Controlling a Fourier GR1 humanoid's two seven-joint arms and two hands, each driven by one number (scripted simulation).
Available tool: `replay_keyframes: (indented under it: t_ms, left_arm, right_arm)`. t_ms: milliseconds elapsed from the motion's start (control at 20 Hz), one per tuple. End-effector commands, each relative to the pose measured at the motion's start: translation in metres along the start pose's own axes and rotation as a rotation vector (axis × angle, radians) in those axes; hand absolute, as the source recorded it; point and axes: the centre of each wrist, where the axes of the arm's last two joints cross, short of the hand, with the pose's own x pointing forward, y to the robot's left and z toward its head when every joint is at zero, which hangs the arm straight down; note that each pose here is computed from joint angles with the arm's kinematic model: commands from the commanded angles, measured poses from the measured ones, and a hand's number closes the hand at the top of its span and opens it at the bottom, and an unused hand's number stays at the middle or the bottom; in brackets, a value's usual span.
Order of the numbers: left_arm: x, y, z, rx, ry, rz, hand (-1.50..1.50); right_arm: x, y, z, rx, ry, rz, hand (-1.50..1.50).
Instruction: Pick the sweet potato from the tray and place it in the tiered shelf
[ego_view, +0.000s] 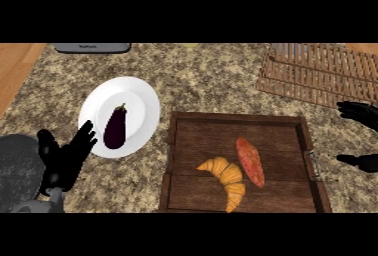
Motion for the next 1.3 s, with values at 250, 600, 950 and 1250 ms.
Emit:
replay_keyframes:
  t_ms: [250,600,950,1250]
  left_arm:
    - [-0.010,-0.014,-0.007,0.006,0.028,0.014,0.00]
    - [-0.008,0.000,0.003,0.010,0.019,0.008,0.00]
    - [-0.001,-0.005,0.010,0.002,0.022,0.012,0.00]
    - [-0.011,-0.008,0.002,-0.002,0.015,0.004,0.00]
  right_arm:
    - [0.088,0.011,-0.009,0.284,0.020,0.135,-1.50]
    - [0.141,0.062,-0.007,0.224,0.172,0.253,-1.50]
    - [0.168,0.110,-0.034,0.154,0.280,0.362,-1.50]
    - [0.168,0.145,-0.051,0.228,0.384,0.436,-1.50]
